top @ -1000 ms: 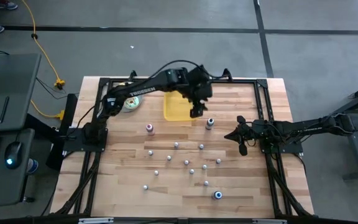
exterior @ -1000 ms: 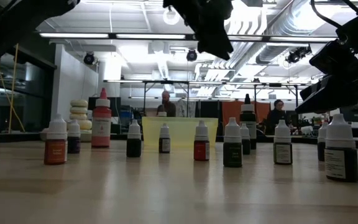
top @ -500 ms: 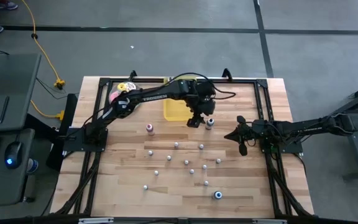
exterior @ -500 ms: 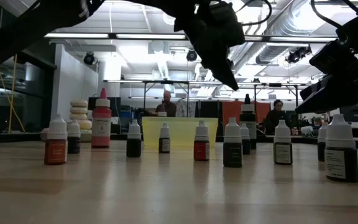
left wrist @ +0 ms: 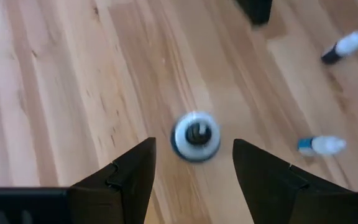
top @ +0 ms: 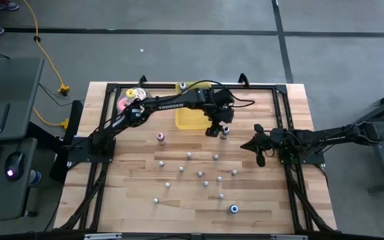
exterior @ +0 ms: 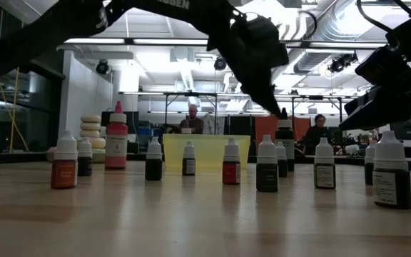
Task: Pick & Place food coloring
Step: Put the large black food coloring bottle into the yellow bin
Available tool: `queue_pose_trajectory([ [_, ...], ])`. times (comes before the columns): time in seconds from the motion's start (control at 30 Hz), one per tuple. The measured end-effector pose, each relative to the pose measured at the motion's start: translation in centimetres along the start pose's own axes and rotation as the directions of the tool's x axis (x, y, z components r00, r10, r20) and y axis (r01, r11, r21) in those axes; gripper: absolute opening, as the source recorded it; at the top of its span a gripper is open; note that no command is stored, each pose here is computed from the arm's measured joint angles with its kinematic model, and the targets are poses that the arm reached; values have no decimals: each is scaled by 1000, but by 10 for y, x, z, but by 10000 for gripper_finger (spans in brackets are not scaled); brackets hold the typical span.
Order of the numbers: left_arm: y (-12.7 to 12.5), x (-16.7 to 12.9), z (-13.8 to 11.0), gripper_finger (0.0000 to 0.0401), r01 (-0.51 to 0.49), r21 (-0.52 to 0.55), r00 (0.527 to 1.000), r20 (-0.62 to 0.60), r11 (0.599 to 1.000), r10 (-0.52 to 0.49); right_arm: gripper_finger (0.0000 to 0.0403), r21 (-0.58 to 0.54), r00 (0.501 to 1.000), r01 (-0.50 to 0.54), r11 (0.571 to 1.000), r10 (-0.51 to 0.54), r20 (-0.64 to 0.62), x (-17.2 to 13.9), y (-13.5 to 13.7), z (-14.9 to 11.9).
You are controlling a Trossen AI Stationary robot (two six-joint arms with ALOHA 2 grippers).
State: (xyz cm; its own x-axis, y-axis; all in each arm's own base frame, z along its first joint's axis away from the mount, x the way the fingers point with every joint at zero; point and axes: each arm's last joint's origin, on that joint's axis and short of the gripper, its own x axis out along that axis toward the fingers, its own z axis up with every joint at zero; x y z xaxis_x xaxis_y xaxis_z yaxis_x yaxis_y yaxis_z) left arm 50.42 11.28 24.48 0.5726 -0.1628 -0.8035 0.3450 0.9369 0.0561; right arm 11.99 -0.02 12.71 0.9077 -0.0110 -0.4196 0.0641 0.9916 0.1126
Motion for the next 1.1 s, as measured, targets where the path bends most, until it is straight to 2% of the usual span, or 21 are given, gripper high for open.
queue_pose_trajectory([
  [0.27,3,7,-5,209,20,-13,1000,-13,1000,-20,0,0,1000,0,1000,0,0,0,0,0],
  [0.7,6,12,0,209,28,7,997,74,1000,-28,0,0,1000,0,1000,0,0,0,0,0],
  [0.77,5,15,-3,209,41,-21,998,53,999,-40,0,0,1000,0,1000,0,0,0,0,0],
  [1.1,4,28,-6,209,24,-24,999,28,999,-23,0,0,1000,0,1000,0,-1,0,0,0],
])
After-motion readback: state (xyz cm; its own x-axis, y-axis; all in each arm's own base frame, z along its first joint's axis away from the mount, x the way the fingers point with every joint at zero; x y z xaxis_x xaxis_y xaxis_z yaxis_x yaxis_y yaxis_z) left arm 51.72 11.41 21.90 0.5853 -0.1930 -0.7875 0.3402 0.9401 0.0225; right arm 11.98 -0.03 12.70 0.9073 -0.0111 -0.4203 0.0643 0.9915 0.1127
